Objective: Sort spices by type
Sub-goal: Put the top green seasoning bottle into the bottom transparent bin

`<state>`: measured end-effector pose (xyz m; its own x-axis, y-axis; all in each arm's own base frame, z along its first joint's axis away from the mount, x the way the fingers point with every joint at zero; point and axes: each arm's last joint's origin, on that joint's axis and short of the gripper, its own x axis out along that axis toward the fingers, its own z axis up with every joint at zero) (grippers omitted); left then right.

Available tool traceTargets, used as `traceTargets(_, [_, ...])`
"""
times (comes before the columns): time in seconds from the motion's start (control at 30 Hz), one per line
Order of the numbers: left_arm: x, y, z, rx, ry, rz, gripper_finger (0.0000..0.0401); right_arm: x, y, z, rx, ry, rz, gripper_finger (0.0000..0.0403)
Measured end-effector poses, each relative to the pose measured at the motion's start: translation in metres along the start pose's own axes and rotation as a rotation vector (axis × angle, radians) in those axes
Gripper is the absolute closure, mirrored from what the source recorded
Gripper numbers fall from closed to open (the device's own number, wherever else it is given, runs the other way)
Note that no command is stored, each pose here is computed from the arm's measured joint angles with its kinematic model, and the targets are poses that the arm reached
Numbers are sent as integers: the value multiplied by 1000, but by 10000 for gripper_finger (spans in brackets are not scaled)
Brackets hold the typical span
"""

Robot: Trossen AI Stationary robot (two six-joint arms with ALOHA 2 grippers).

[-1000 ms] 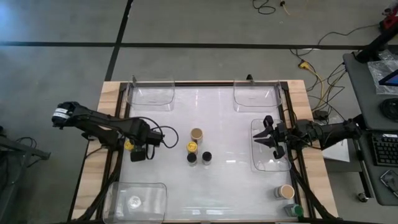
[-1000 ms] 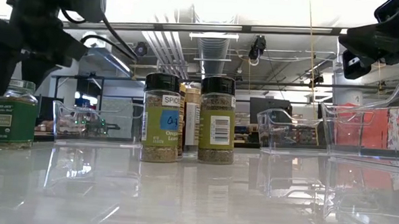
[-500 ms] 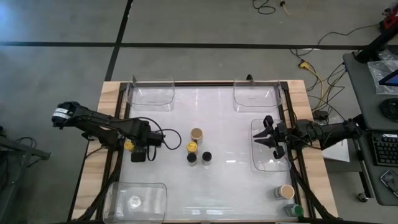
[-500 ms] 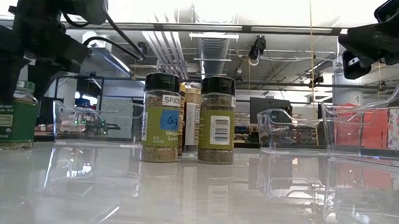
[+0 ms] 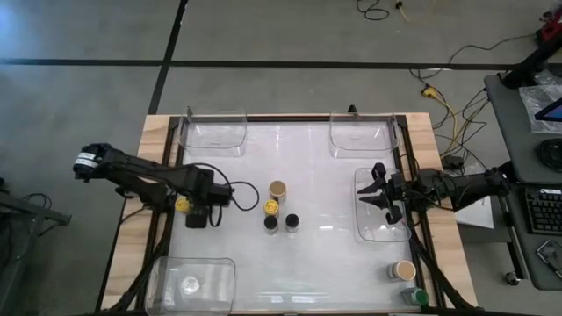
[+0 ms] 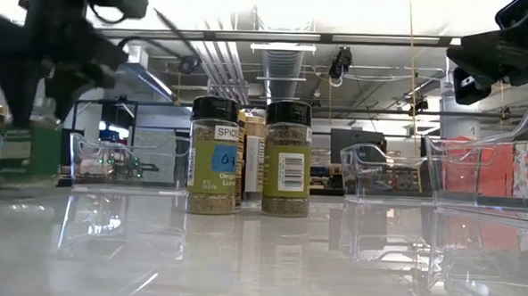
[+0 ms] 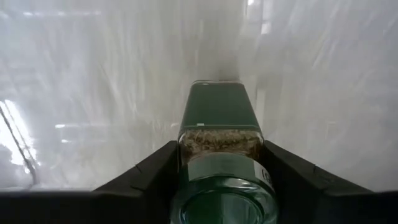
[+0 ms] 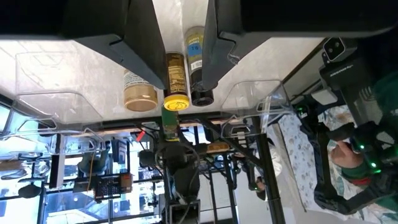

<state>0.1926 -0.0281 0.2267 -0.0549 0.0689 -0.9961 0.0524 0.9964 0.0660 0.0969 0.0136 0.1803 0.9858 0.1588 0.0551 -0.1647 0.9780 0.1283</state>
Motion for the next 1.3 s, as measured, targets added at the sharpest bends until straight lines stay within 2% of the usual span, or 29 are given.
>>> traceTargets(0.23, [-47,-2,16,-18,-179,-28,216,0,0,0,0,0,0,332])
traceTargets(0.33, [-71,-10,19,-9,-238,-126,216,0,0,0,0,0,0,337])
traceTargets(0.4, [-88,-17,18,2,-271,-178,214,0,0,0,0,0,0,339])
traceTargets(0.53, [-120,-33,10,2,-320,-212,213,0,0,0,0,0,0,336])
traceTargets(0.67, [-137,-55,0,24,-335,-298,213,0,-1,0,-1,-4,-24,327])
traceTargets(0.87, [-137,-93,-14,47,-272,-363,213,0,-4,4,57,-63,-141,315])
traceTargets(1.0, [-131,-112,-15,3,-214,-366,212,-1,-3,13,66,-156,-137,309])
traceTargets(1.1, [-124,-125,-13,0,-181,-355,212,-2,-3,21,180,-253,-145,308])
traceTargets(1.23, [-113,-145,-10,51,-97,-357,212,-6,-7,31,425,-421,-267,316])
traceTargets(1.3, [-107,-154,-10,78,-44,-371,212,-7,-7,35,500,-473,-238,322])
